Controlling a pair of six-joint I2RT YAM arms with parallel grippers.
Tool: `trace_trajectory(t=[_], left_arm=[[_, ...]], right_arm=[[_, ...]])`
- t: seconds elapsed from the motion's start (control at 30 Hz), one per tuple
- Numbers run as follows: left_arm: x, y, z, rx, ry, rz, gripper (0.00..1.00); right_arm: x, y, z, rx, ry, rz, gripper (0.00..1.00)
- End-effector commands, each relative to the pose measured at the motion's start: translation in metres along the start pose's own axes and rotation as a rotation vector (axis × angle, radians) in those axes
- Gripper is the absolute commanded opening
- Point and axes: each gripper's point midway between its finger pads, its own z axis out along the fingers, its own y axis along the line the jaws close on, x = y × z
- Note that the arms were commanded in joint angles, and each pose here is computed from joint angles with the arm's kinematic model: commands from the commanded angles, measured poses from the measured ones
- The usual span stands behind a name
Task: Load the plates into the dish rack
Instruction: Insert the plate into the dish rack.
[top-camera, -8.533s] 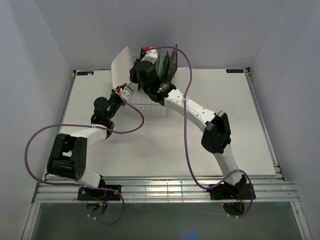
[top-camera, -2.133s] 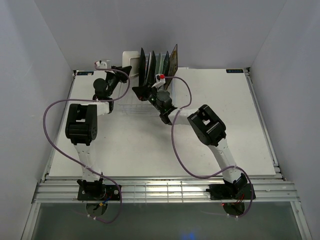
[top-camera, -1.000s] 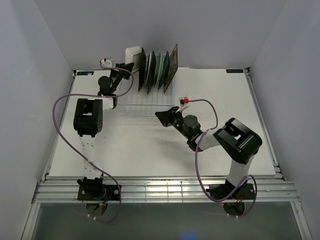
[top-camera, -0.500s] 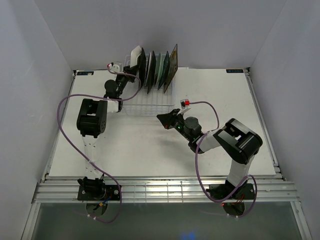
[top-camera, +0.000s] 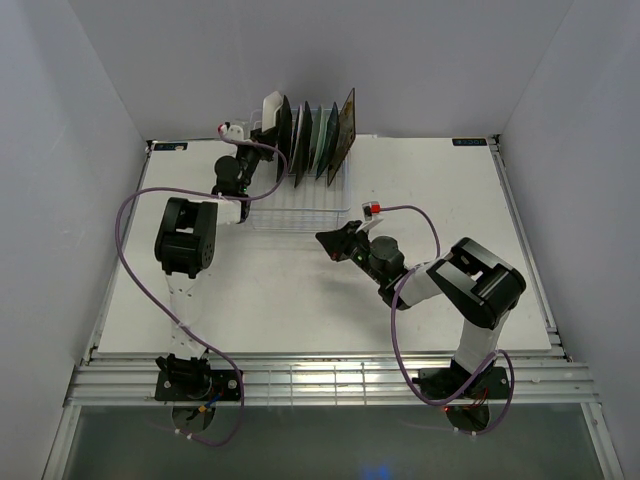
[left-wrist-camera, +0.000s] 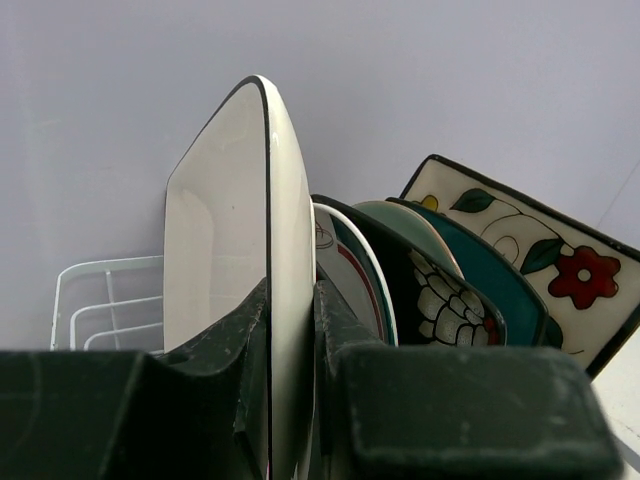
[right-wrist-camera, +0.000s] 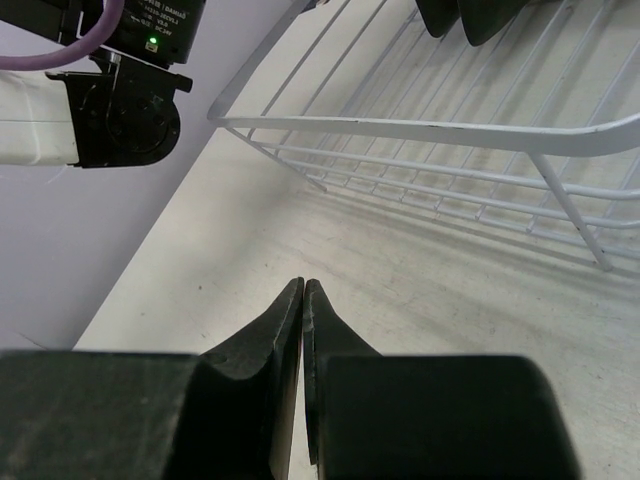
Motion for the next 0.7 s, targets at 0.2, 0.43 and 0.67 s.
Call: trace_trajectory(t=[0.2, 0.43, 0.67], left_arm=[[-0.154, -0.035, 0.022, -0.004, -0.309, -0.008, 0.0], [-0.142, -0.042, -0.01, 0.035, -0.36, -0.003, 0.0], [-0.092, -0.028, -0.027, 0.058, -0.32, -0.059, 0.0]], right_arm=[[-0.056, 0.044, -0.005, -0.162, -0.217, 0.007, 0.08], [-0.057, 0.046, -0.009, -0.17, -0.221, 0.013, 0.08], [-0.057, 0.048, -0.014, -0.178, -0.22, 0.018, 0.08]])
